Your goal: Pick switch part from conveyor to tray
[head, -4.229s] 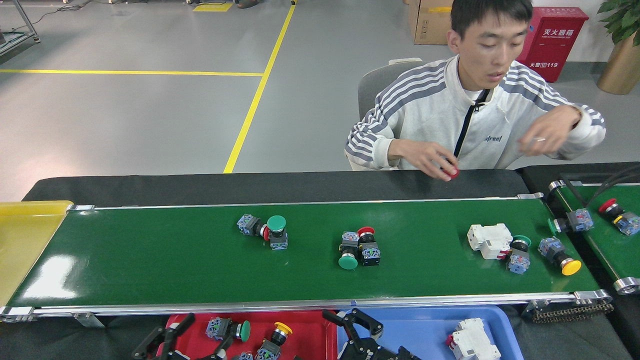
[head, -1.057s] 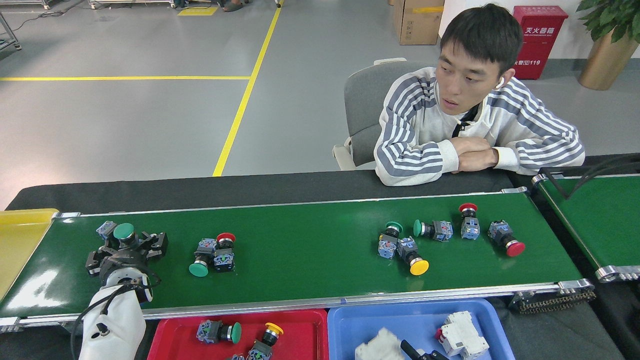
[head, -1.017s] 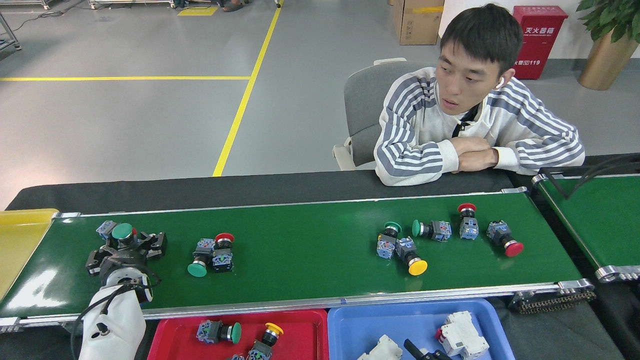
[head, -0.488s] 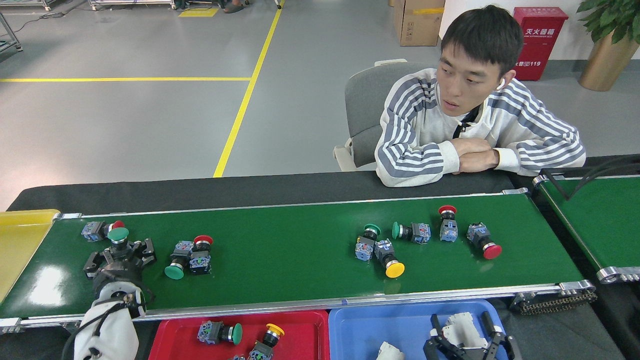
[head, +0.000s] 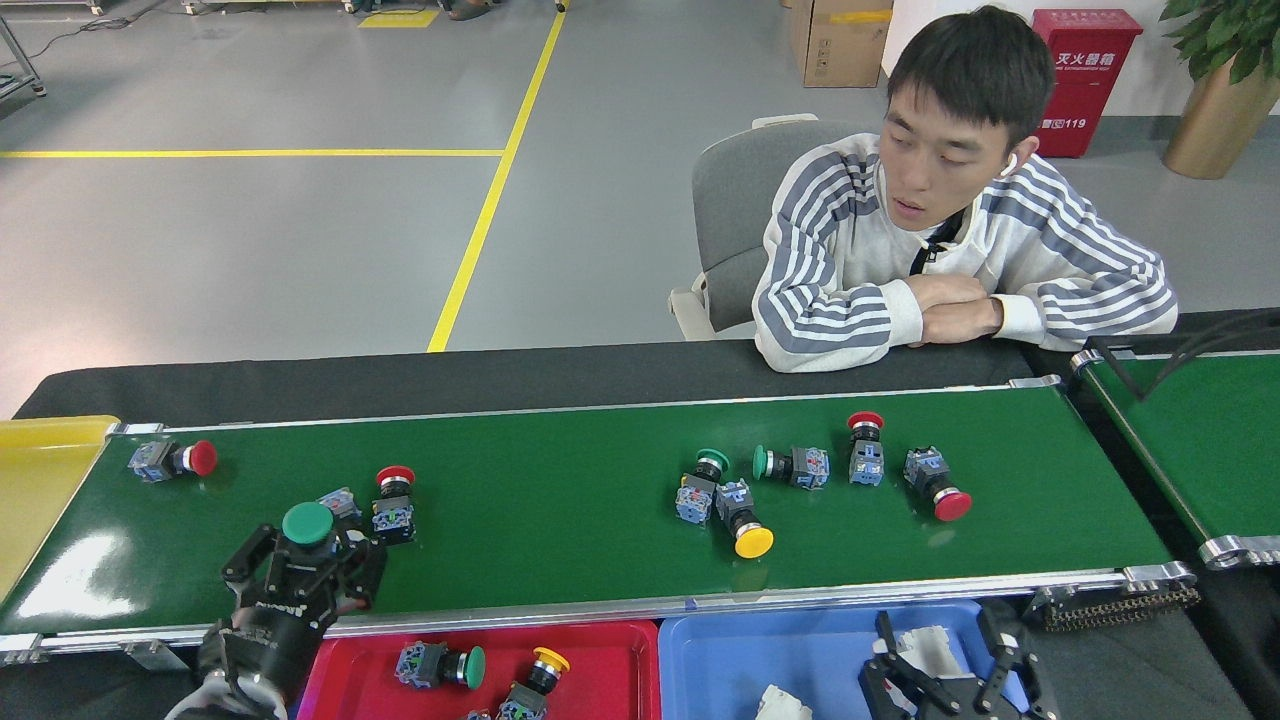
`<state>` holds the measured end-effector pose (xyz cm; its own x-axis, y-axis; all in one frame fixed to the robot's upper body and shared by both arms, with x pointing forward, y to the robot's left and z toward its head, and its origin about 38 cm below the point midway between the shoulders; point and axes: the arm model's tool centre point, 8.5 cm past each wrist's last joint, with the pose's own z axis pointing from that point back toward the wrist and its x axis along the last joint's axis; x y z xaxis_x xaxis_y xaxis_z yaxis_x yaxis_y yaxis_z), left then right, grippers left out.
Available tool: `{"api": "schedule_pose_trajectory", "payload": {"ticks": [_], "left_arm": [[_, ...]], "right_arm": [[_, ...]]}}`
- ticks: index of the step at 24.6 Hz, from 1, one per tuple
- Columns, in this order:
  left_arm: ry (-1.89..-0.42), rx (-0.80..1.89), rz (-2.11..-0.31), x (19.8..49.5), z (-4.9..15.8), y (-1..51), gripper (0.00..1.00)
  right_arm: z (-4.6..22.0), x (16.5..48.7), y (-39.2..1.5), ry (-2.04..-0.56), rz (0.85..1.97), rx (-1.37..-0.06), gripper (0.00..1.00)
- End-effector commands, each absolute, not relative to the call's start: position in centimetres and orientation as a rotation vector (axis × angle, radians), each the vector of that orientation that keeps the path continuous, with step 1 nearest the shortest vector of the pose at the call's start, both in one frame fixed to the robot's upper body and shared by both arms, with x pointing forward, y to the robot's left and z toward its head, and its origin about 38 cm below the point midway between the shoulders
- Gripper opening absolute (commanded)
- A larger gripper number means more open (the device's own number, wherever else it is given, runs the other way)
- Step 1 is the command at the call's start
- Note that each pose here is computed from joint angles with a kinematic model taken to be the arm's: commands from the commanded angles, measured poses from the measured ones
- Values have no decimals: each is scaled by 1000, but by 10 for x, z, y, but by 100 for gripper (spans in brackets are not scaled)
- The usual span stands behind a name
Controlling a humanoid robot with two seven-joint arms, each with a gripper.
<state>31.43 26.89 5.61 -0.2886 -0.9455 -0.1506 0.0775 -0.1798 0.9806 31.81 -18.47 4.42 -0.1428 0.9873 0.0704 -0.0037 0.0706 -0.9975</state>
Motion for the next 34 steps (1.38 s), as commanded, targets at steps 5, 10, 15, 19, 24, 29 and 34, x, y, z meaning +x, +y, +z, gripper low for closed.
{"api": "schedule_pose_trajectory", "payload": {"ticks": [5, 10, 15, 19, 24, 29, 34], "left_arm": [[-1326, 973, -1595, 278, 45, 233, 100], [-1305, 977, -1586, 273, 42, 237, 100], [-1143, 1135, -1401, 279, 49, 280, 100], [-1004, 1243, -1287, 274, 54, 326, 100], [-973, 1247, -1265, 288, 48, 343, 100], [-930, 1228, -1283, 325, 36, 367, 100], [-893, 1236, -1275, 362, 38, 392, 100]], "right_arm": [[50, 351, -117, -1400, 1411, -939, 100], [52, 363, -71, -1429, 1470, -852, 100], [54, 394, -41, -1423, 1484, -815, 99], [54, 415, -34, -1402, 1522, -820, 55], [55, 421, -39, -1398, 1537, -836, 13], [61, 413, -34, -1441, 1542, -839, 8], [63, 350, -15, -1604, 1675, -778, 10]]}}
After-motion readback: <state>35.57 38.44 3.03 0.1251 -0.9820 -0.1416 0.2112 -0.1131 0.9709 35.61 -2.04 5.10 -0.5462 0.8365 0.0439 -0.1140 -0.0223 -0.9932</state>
